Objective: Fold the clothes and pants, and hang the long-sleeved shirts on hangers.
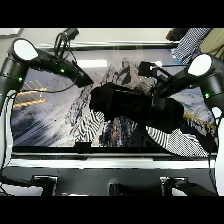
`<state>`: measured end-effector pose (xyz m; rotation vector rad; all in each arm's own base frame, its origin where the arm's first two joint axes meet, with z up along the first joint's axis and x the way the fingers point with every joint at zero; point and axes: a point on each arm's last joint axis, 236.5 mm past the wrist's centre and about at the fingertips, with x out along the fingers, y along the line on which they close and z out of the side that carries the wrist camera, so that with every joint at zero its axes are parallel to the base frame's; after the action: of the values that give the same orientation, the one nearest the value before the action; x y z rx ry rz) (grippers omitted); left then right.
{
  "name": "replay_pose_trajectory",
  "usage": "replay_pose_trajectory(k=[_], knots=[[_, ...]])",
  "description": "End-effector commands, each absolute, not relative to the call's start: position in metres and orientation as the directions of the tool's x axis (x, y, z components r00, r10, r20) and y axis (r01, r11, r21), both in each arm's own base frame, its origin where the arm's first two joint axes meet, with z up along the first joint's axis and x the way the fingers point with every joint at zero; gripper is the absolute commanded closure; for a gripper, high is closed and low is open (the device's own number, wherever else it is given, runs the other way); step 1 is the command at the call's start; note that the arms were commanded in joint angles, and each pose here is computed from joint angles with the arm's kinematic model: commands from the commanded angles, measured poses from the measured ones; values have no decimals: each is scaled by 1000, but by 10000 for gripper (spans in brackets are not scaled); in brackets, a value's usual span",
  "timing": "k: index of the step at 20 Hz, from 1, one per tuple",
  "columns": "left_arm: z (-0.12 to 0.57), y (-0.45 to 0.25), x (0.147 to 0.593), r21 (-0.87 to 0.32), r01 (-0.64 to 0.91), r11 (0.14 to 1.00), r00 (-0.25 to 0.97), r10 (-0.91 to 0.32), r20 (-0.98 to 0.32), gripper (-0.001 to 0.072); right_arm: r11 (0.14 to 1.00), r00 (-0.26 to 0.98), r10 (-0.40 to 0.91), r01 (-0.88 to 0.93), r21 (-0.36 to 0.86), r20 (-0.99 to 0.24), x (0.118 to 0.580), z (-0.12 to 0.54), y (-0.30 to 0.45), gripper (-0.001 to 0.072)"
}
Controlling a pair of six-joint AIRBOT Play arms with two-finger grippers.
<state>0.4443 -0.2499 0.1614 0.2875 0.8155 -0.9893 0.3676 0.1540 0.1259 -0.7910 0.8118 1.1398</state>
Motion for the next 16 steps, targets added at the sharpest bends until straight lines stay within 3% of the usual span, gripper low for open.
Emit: replay_pose_trajectory(k=[1,9,16], knots=[[147,-254,431,-125,903,410,205,-670,-713,80,171,216,451,-973,-153,-866,368,126,154,681],[154,-255,420,-135,938,319,148,-721,-677,84,168,154,443,-982,-87,-883,375,100,155,680],[142,-261,415,-114,962,250,109,-728,-677,86,173,190,450,-977,-124,-873,393,90,159,680]])
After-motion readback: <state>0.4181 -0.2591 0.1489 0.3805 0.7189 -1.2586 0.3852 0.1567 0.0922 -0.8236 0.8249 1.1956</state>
